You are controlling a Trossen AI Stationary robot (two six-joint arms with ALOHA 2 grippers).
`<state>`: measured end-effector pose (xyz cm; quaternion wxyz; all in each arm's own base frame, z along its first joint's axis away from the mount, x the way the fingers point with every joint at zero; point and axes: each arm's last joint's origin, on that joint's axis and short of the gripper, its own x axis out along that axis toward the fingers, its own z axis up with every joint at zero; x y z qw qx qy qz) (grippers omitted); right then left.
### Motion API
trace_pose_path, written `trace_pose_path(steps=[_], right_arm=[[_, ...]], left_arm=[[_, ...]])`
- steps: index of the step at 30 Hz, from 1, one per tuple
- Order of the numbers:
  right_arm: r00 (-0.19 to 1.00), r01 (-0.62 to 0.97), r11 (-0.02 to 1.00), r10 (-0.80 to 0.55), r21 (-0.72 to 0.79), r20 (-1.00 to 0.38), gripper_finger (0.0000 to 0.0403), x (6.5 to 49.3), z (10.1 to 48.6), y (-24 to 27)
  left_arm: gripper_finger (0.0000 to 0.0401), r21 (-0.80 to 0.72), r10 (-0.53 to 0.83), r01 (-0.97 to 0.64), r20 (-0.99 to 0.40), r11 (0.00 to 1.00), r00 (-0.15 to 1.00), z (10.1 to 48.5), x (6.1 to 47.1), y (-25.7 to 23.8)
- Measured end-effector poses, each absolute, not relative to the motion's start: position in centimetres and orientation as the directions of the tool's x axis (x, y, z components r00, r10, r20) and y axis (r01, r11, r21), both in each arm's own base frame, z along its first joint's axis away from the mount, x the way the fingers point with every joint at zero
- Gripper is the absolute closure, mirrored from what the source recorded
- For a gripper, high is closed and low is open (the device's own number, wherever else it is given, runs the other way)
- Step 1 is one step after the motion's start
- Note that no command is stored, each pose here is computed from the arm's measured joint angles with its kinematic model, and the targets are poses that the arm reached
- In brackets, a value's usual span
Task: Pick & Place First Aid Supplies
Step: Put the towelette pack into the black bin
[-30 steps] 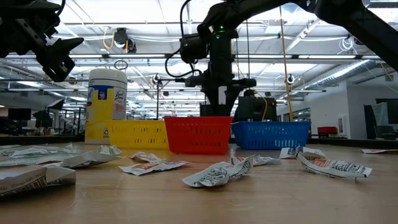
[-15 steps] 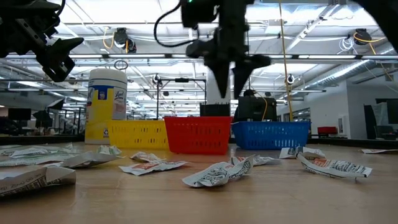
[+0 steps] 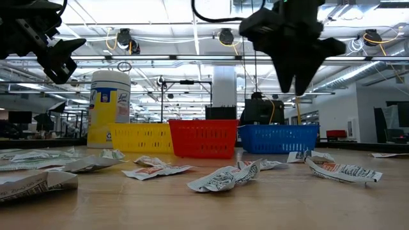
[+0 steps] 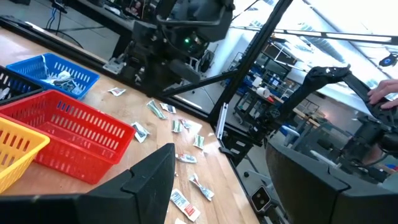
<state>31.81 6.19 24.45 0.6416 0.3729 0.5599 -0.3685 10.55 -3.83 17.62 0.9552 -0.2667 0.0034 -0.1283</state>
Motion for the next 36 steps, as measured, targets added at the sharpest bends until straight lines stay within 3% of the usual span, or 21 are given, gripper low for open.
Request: trace_pose_path(steps=[11,19,27,30,36], right_arm=[[0.107,0.884,0.46,-0.02,0.086,-0.994,0.0261,31.1,20.5,8.5],[0.066,0.888,0.457,-0.034,0.043,-0.997,0.0261,29.7,17.4,8.3],[0.105,0.881,0.467,-0.024,0.082,-0.994,0.0264,29.2,15.2,7.9],[0.115,0.88,0.465,-0.021,0.092,-0.993,0.0282,29.2,15.0,7.7],[0.136,0.855,0.507,-0.012,0.111,-0.991,0.0356,29.6,14.7,7.5]], left_arm=[[0.0144,-0.51,-0.247,0.243,0.062,0.825,0.967,17.6,10.5,-3.8],[0.0144,-0.51,-0.247,0.243,0.062,0.825,0.967,17.6,10.5,-3.8],[0.0144,-0.51,-0.247,0.243,0.061,0.825,0.967,17.6,10.6,-3.8],[0.0144,-0.51,-0.247,0.243,0.062,0.825,0.967,17.6,10.5,-3.8],[0.0144,-0.51,-0.247,0.243,0.062,0.825,0.967,17.6,10.5,-3.8]])
